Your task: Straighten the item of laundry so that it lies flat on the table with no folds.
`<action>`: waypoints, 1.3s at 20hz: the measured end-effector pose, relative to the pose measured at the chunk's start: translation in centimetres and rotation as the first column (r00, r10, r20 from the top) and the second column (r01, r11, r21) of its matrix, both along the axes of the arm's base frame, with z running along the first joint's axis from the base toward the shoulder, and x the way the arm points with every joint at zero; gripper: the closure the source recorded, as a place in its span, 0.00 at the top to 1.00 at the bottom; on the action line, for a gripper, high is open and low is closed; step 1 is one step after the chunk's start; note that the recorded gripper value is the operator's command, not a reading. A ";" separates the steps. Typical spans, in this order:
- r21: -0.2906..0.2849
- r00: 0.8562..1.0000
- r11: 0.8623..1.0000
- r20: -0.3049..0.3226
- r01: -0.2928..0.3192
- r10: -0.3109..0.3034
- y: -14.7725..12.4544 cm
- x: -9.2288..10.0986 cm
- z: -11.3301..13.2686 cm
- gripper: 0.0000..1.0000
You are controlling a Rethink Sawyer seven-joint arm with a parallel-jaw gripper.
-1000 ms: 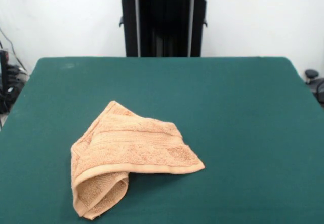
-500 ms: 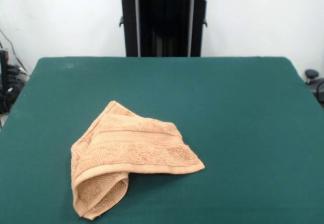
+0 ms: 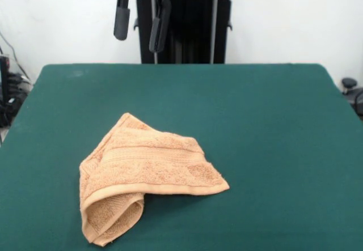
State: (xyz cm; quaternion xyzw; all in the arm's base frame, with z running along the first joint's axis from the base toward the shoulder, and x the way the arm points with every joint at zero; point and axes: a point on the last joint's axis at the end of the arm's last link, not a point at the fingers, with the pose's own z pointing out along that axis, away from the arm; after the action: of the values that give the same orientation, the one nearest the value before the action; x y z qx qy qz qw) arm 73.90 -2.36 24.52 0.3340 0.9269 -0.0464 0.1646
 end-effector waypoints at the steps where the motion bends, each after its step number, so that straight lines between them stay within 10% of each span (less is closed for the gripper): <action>1: 0.000 1.000 1.000 -0.002 0.000 0.000 0.0 0.0 -0.2 1.00; 26: -0.002 1.000 1.000 0.017 -0.016 0.016 0.2 3.2 -8.8 1.00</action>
State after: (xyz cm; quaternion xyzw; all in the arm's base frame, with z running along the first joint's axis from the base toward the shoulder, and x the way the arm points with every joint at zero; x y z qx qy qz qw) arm 77.10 -2.14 15.77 0.3268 0.9281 -0.0429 0.1732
